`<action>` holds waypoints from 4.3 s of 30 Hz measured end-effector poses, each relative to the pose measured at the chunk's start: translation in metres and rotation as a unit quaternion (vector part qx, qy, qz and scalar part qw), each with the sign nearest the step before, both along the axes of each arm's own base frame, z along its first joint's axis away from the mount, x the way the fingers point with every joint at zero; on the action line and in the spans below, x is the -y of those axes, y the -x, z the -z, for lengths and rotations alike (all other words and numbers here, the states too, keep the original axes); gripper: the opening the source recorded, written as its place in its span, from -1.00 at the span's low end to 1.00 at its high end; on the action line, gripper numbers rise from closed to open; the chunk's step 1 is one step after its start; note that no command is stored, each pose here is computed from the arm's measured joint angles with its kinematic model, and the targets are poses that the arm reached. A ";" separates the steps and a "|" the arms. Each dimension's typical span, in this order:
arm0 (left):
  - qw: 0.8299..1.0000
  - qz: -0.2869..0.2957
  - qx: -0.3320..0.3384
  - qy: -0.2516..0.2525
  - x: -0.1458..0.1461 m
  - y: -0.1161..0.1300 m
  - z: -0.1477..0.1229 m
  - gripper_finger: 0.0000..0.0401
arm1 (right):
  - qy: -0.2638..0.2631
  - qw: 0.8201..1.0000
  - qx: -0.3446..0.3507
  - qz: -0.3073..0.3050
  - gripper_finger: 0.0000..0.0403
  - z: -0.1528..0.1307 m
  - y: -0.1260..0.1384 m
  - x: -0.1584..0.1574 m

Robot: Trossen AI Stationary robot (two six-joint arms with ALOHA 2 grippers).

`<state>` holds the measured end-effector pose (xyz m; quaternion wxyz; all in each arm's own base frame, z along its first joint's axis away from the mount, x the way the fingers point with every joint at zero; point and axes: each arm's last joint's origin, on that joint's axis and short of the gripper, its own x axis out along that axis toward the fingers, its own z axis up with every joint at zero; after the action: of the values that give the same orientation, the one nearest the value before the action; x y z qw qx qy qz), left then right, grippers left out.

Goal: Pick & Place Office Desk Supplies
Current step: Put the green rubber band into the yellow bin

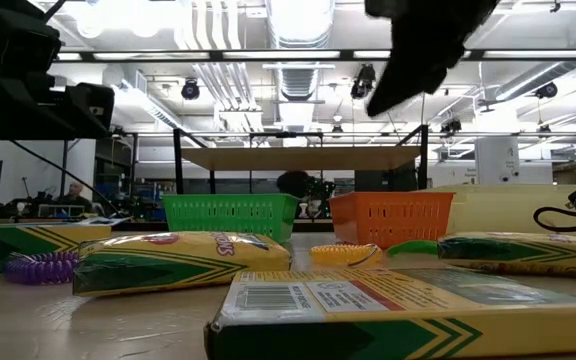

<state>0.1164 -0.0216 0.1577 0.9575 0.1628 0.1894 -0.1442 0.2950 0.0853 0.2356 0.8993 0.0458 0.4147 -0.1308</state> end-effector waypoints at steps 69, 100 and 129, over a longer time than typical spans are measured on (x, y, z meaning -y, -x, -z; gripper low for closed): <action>1.000 0.000 -0.001 0.000 0.000 0.000 0.000 -0.21 | -0.038 0.997 -0.067 0.010 -0.96 0.106 -0.006 -0.051; 1.000 0.000 -0.019 -0.003 0.000 0.002 0.003 -0.21 | 0.077 0.964 -0.100 0.234 -0.96 -0.090 0.077 0.000; 1.000 0.000 -0.026 -0.005 0.000 0.002 0.005 -0.21 | -0.039 0.937 0.014 0.347 -0.96 0.074 0.135 0.066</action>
<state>0.1143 -0.0213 0.1532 0.9516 0.1634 0.2144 -0.1477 0.1601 0.0196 0.1617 0.8013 0.2234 0.3650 -0.4181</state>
